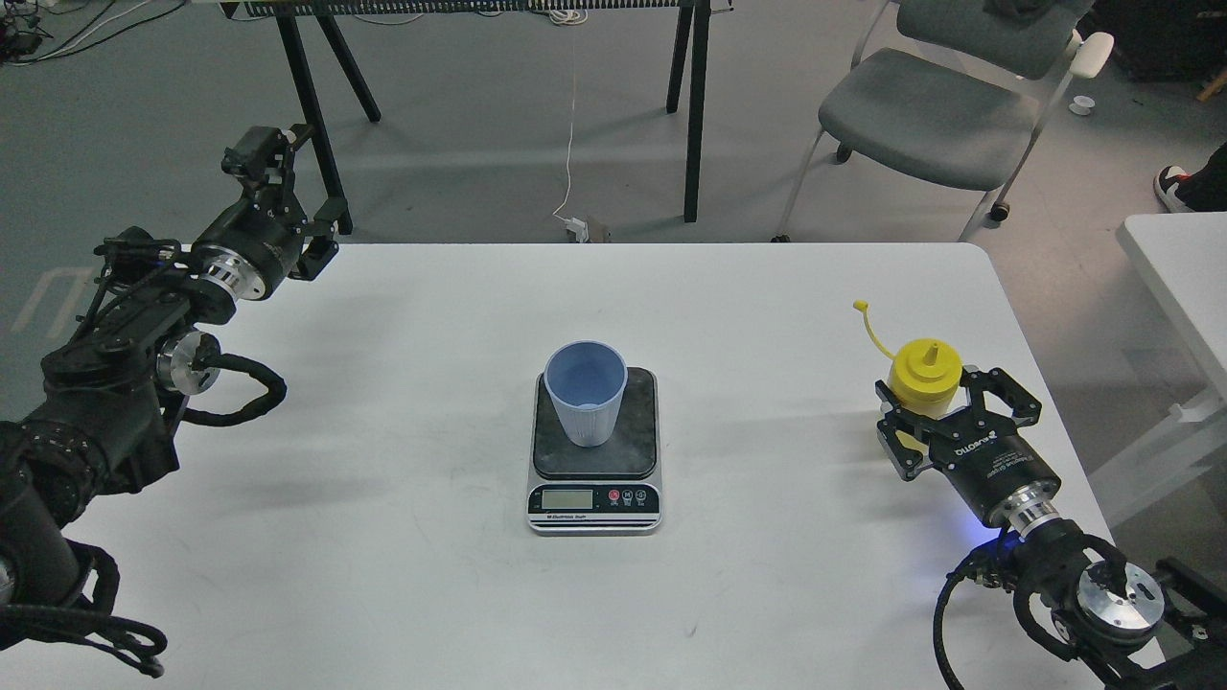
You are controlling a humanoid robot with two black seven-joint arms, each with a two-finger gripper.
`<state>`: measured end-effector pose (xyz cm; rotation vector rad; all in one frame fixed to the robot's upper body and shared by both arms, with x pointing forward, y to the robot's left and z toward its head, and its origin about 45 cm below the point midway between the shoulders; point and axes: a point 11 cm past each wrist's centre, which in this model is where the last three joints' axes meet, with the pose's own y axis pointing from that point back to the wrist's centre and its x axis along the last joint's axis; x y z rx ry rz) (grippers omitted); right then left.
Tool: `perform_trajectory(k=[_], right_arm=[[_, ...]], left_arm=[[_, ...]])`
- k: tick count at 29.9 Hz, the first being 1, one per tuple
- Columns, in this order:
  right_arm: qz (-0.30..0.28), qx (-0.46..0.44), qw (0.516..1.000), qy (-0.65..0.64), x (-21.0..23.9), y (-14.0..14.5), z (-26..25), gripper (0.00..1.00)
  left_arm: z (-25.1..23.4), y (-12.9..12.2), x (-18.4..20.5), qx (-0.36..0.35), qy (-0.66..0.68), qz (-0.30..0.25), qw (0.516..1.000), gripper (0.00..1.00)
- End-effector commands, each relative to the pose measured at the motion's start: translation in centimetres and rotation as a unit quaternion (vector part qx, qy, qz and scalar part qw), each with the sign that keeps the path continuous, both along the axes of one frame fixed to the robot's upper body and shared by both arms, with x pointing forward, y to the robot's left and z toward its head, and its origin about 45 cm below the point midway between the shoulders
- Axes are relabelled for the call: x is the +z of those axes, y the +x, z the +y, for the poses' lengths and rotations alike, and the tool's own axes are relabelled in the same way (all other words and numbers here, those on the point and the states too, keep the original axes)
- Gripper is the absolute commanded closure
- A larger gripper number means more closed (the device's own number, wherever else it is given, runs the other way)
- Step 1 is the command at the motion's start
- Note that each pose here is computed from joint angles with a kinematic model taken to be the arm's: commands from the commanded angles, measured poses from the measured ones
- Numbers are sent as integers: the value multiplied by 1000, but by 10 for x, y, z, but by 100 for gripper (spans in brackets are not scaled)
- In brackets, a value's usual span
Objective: Pour seasoning into cup on scale with both arms
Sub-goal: 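Lift the yellow bottle with the right gripper and tilt it over the cup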
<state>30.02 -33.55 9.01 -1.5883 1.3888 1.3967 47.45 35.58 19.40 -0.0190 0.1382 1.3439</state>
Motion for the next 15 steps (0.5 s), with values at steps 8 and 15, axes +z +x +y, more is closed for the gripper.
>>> perform_trajectory(k=[8, 15], right_arm=[[-4, 6, 1000, -4, 2, 1, 2, 53], [-66, 69, 988, -118, 40, 33, -6, 53]], left_arm=[[-2, 0, 0, -1, -1, 0, 1000, 5], [0, 1, 2, 0, -1, -2, 1000, 5]])
